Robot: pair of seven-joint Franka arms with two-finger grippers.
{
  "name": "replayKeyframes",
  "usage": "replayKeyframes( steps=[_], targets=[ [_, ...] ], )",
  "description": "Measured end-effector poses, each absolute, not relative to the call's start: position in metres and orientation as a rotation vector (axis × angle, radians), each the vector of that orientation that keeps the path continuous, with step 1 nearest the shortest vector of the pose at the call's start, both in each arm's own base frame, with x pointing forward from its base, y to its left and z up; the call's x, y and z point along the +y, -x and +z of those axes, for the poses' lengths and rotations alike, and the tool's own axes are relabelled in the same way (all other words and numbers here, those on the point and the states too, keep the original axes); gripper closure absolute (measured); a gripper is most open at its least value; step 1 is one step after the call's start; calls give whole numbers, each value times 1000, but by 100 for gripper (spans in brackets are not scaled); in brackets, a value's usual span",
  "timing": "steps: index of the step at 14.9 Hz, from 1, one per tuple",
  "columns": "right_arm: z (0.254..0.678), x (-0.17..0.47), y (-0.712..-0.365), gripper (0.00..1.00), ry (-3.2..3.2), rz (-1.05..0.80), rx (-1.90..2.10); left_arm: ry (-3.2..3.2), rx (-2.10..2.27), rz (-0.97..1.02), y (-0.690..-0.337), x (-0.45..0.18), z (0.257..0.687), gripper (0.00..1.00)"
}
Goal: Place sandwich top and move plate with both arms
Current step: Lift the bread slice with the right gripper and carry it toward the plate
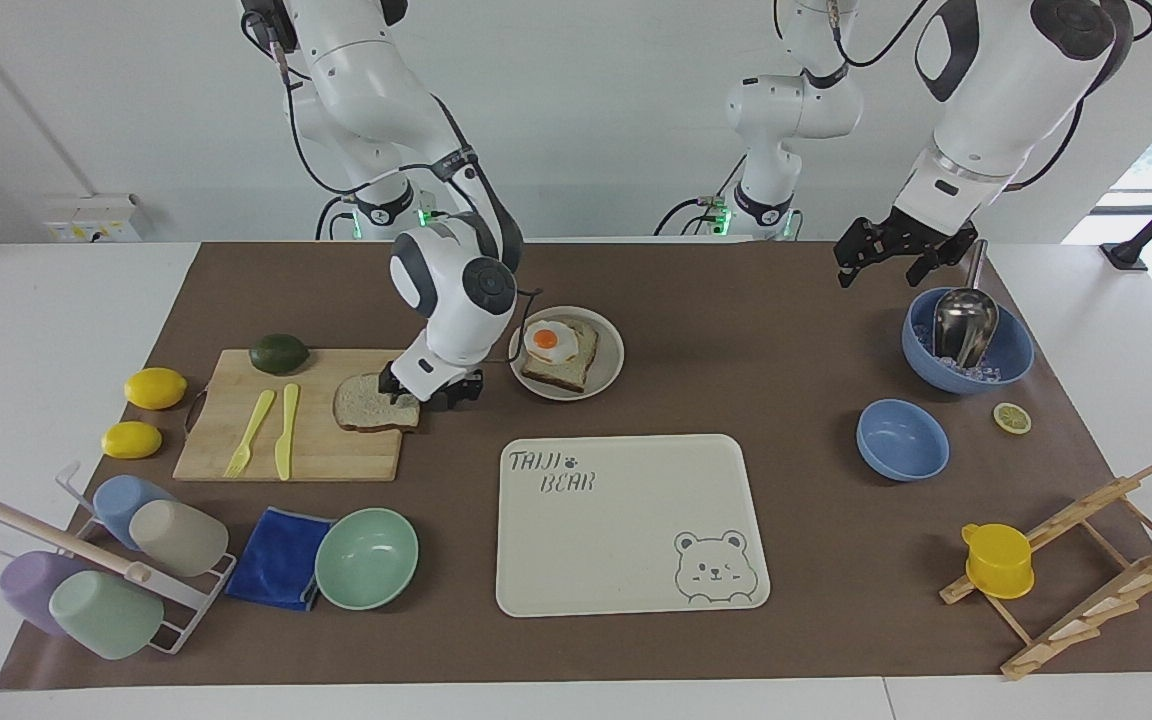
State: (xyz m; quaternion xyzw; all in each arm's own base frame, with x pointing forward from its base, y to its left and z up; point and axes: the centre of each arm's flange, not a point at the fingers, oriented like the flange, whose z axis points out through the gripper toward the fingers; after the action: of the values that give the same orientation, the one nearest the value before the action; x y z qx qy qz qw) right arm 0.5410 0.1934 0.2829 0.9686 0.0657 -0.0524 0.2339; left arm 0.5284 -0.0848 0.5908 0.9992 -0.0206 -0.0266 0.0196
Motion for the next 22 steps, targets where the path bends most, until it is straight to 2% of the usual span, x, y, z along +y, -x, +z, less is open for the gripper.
replayKeyframes(
  steps=[7,8,10,13,14,16,18,20,22],
  targets=[
    [279,188,-529,22,-2625,-152,210,-3101,-64,-82,-528,-85,591,0],
    [279,188,-528,29,-2623,-151,212,-3101,-64,-82,-528,-85,591,0],
    [283,188,-527,52,-2618,-139,218,-3101,-64,-82,-528,-85,591,0],
    [292,194,-524,80,-2614,-122,228,-3101,-64,-82,-528,-85,591,0],
    [295,196,-524,84,-2605,-124,230,-3101,-64,-82,-528,-85,591,0],
    [312,214,-525,85,-2579,-123,240,-3101,-64,-82,-528,-85,591,0],
    [344,261,-519,86,-2574,-94,277,-3101,-64,-82,-528,-85,591,0],
    [377,323,-498,89,-2631,-77,317,-3101,-64,-82,-528,-85,591,0],
    [388,369,-472,89,-2671,-50,344,-3101,-64,-82,-528,-85,591,0]
  ],
)
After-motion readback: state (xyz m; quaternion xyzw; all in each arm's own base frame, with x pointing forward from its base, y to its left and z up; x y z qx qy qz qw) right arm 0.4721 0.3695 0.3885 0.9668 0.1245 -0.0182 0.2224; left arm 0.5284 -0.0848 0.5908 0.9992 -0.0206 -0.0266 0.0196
